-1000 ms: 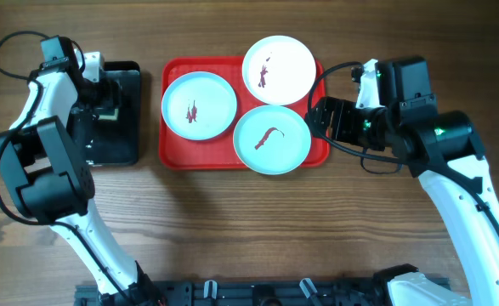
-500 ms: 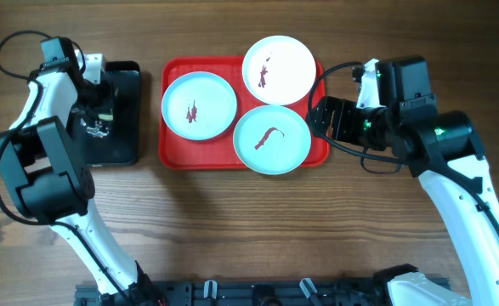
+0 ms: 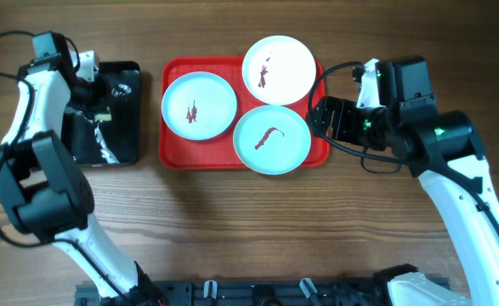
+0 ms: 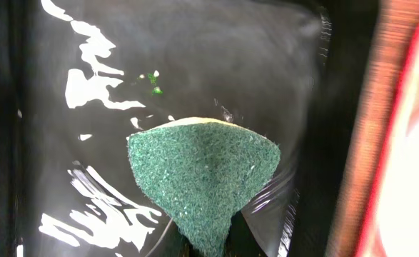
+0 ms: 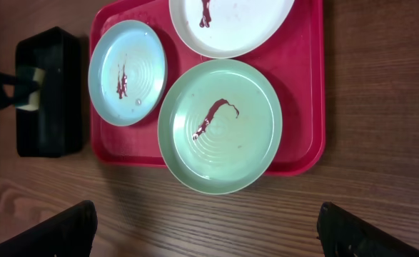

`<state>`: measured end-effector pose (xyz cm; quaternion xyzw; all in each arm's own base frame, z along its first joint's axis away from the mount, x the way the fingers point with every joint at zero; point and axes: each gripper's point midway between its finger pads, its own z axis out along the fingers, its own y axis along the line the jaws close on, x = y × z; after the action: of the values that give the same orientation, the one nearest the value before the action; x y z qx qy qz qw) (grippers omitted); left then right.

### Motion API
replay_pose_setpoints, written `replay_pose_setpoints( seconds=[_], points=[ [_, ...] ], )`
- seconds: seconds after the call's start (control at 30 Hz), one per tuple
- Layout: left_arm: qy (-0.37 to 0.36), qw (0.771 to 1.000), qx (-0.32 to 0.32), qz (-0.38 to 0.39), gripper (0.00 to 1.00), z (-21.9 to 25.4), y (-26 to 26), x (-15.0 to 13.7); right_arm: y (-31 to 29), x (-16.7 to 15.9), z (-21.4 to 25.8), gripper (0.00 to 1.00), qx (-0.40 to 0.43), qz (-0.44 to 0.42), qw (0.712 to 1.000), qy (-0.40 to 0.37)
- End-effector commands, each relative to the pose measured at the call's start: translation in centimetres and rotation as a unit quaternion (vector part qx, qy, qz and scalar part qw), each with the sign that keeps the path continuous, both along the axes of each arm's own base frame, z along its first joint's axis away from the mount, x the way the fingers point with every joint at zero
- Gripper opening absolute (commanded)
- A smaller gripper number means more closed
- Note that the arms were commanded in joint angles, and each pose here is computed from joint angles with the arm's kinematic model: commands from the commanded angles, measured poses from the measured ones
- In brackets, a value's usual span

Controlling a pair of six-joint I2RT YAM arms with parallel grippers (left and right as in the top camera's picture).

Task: Clean dirty plates on tray and stack at the side
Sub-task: 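Grasp the rim of the left blue plate with the right gripper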

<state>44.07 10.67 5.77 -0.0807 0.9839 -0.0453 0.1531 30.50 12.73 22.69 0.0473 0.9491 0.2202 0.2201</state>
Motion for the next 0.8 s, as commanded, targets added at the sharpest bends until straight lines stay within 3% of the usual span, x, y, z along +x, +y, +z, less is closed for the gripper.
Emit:
replay_pose_setpoints(
  seconds=[0.0, 0.4, 0.53, 0.63, 0.77],
  points=[
    [-0.056, 0.998, -0.02, 0.01, 0.04, 5.8, -1.0, -0.1, -0.4, 0.6, 0.3, 1.0, -0.005, -0.012, 1.0, -0.005],
    [-0.068, 0.997, -0.031, -0.001, 0.04, 7.5, -2.2, -0.5, -0.2, 1.0, 0.3, 1.0, -0.002, -0.011, 1.0, -0.009],
    [-0.066, 0.997, -0.038, -0.009, 0.04, 7.5, -3.4, -0.4, 2.0, 3.1, 0.4, 0.88, 0.04, 0.017, 0.999, -0.027],
    [-0.066, 0.997, -0.039, -0.012, 0.04, 7.5, -3.8, -0.3, 4.2, 5.1, -0.2, 0.85, 0.07, 0.04, 0.996, -0.038],
    [-0.064, 0.997, -0.043, -0.003, 0.04, 7.5, -3.9, -0.3, 7.3, 7.4, -3.0, 0.77, 0.103, 0.058, 0.993, -0.01]
  ],
)
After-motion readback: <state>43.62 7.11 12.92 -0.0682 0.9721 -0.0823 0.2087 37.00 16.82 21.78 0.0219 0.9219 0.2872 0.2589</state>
